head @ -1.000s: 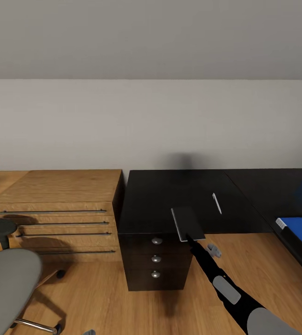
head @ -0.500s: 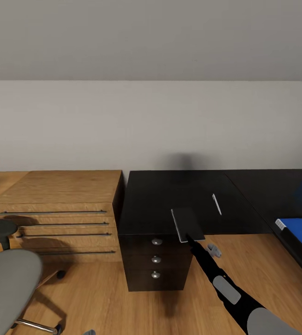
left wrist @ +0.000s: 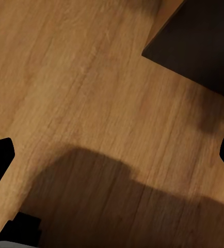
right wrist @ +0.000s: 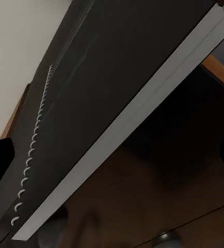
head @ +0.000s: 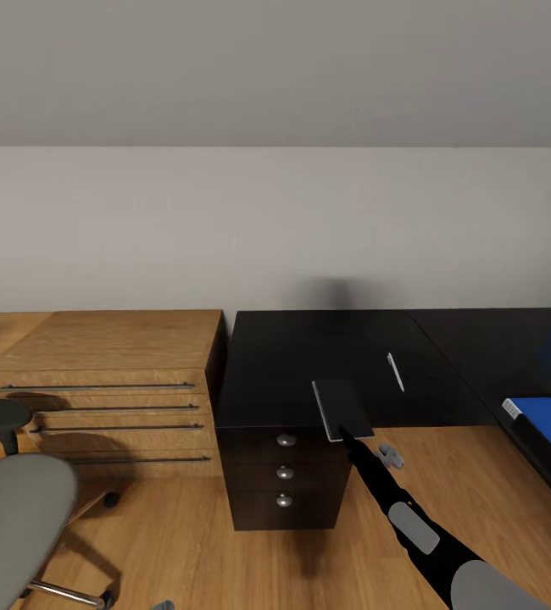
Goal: In the bedroom, organize the workspace by keeping the computer under the desk, ensuring the monitor is on the desk, placing the keyboard on the desk next to the monitor, placing the mouse on the desk next to the keyboard, moving the folder from the swivel chair onto the desk next to the mouse, stacking the notebook on top of the folder with the pen on top of the notebook, and positioning the swivel chair next to the desk.
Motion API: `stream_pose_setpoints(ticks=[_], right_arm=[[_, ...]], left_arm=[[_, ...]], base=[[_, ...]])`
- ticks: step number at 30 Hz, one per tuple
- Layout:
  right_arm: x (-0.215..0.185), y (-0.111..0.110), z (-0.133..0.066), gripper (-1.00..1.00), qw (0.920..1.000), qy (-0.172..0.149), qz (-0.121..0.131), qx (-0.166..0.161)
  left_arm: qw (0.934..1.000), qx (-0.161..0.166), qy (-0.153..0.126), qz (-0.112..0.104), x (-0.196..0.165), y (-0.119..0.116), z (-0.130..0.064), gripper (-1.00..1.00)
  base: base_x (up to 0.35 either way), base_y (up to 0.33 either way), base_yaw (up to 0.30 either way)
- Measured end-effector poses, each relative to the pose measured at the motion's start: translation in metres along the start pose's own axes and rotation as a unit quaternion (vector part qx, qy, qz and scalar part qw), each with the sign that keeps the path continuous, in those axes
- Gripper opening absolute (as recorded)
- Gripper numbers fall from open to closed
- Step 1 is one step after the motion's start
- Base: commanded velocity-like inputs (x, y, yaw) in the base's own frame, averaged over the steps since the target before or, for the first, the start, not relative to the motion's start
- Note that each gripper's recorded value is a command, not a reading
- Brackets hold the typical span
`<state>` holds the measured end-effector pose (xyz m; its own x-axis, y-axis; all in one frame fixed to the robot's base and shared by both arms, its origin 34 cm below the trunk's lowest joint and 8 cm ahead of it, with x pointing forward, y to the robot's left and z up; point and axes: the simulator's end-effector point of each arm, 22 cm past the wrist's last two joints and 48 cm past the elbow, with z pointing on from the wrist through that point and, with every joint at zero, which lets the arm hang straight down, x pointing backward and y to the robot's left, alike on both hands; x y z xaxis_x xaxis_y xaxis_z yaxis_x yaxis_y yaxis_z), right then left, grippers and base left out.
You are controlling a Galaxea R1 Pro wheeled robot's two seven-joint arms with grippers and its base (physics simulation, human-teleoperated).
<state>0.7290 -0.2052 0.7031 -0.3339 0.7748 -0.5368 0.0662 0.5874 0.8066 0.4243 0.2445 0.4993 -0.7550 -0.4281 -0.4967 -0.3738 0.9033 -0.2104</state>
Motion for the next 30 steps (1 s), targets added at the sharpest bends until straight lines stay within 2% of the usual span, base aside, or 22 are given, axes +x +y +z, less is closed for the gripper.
stream_pose_setpoints(ticks=[19, 20, 30], right_arm=[[0.0002, 0.0002, 0.0000, 1.00, 1.0000, 0.000, -0.001, 0.000], [0.0002, 0.0002, 0.0000, -1.00, 1.0000, 0.001, -0.001, -0.001], [-0.0002, 0.0007, 0.0001, -1.00, 1.0000, 0.000, -0.002, -0.001]], left_arm=[[1.0000, 0.000, 0.001, 0.000, 0.0006, 0.0002, 0.0000, 1.00], [1.0000, 0.000, 0.001, 0.000, 0.0006, 0.0002, 0.0000, 1.00], [1.0000, 0.000, 0.001, 0.000, 0.0006, 0.0002, 0.0000, 1.00]], base=[[0.000, 0.000, 0.000], [0.000, 0.000, 0.000], [0.000, 0.000, 0.000]])
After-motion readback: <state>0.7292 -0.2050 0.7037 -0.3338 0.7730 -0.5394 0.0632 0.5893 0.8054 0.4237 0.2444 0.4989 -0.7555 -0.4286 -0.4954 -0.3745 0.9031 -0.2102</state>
